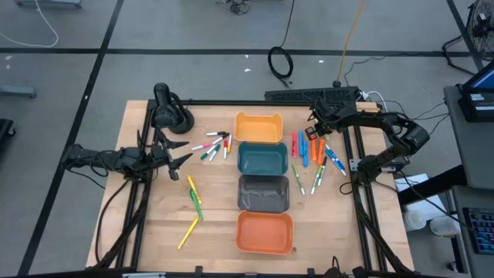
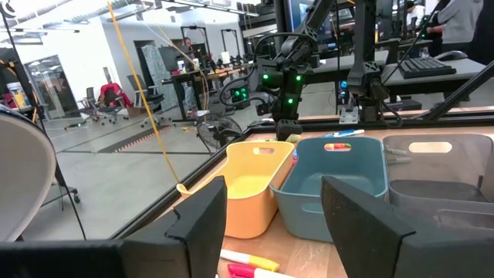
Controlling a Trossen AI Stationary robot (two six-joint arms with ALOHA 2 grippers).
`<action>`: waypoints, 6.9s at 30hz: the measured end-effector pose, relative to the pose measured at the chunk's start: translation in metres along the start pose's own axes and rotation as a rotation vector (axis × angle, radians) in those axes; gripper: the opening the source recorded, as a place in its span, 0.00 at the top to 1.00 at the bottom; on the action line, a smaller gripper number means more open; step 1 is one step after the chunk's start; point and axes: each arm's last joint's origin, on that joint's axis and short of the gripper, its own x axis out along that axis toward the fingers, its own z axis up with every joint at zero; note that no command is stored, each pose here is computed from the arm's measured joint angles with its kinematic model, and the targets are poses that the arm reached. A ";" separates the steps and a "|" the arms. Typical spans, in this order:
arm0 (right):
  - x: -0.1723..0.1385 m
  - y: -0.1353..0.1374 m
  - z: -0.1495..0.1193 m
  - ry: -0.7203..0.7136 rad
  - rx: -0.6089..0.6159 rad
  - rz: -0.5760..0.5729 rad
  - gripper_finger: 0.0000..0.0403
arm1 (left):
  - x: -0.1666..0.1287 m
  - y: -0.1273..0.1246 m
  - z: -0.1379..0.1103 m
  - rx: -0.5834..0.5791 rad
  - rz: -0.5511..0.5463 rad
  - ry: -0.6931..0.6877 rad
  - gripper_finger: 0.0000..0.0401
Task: Pick & Place Markers
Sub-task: Put the light green highlighter into the yellow bin, then put the right orange highlighter into the yellow bin
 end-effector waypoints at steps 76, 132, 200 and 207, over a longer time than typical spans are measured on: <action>-0.124 0.081 -0.001 -0.796 -0.678 0.740 0.85 | 0.000 0.000 0.000 0.000 0.000 0.000 0.47; -0.071 0.169 0.072 -0.489 -0.844 0.673 0.84 | 0.000 0.000 0.000 0.000 0.000 0.000 0.47; -0.057 0.033 -0.091 -0.069 0.096 0.075 0.67 | 0.000 0.000 0.000 0.000 0.000 0.000 0.47; -0.054 0.036 -0.089 -0.104 0.109 0.109 0.67 | 0.000 0.000 0.000 0.000 0.000 -0.001 0.47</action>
